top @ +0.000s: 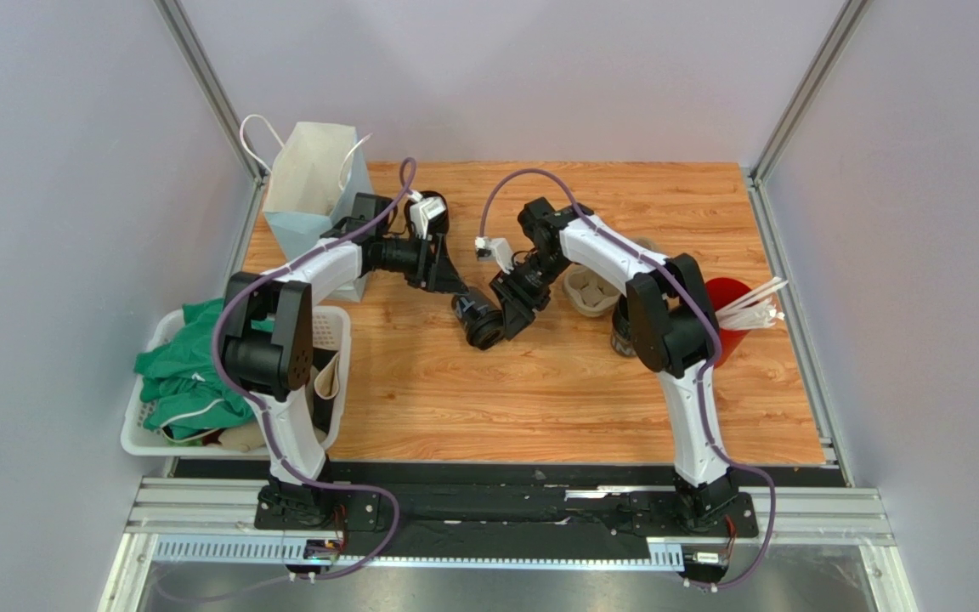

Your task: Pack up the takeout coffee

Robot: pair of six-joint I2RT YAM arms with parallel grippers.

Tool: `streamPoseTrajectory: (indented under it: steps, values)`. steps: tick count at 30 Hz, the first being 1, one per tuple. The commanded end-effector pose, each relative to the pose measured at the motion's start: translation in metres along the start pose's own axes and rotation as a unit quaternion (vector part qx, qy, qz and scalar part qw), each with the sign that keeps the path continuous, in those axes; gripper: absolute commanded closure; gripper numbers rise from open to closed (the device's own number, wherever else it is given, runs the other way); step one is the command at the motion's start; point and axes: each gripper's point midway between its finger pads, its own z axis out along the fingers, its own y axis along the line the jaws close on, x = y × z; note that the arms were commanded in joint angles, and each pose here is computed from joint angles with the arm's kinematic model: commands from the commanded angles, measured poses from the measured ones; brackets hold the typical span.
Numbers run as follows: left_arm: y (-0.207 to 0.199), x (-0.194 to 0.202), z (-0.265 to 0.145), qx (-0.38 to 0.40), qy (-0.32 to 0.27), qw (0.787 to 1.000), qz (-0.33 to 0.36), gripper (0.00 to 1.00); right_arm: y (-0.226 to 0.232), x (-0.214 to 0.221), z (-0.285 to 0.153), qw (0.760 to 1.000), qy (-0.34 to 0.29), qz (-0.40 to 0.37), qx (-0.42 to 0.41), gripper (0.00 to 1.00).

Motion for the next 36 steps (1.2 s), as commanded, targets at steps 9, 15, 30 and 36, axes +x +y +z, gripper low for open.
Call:
streamPoseTrajectory:
  steps: [9,15,30,36]
  values:
    - [-0.003,-0.013,-0.001,0.001,-0.012,0.998,0.056,0.27,0.012,-0.016,-0.028,0.994,-0.069,-0.057,0.058,0.36]
    - [-0.004,-0.019,-0.005,-0.009,-0.012,0.997,0.071,0.27,0.019,-0.016,-0.031,0.99,-0.094,-0.082,0.07,0.31]
    - [0.022,-0.012,0.0,-0.051,0.002,0.997,0.059,0.27,0.02,-0.034,-0.004,0.956,-0.168,-0.202,0.134,0.2]
    - [0.025,-0.003,0.002,-0.05,0.012,0.997,0.05,0.27,0.015,-0.055,-0.003,0.954,-0.194,-0.178,0.142,0.21]
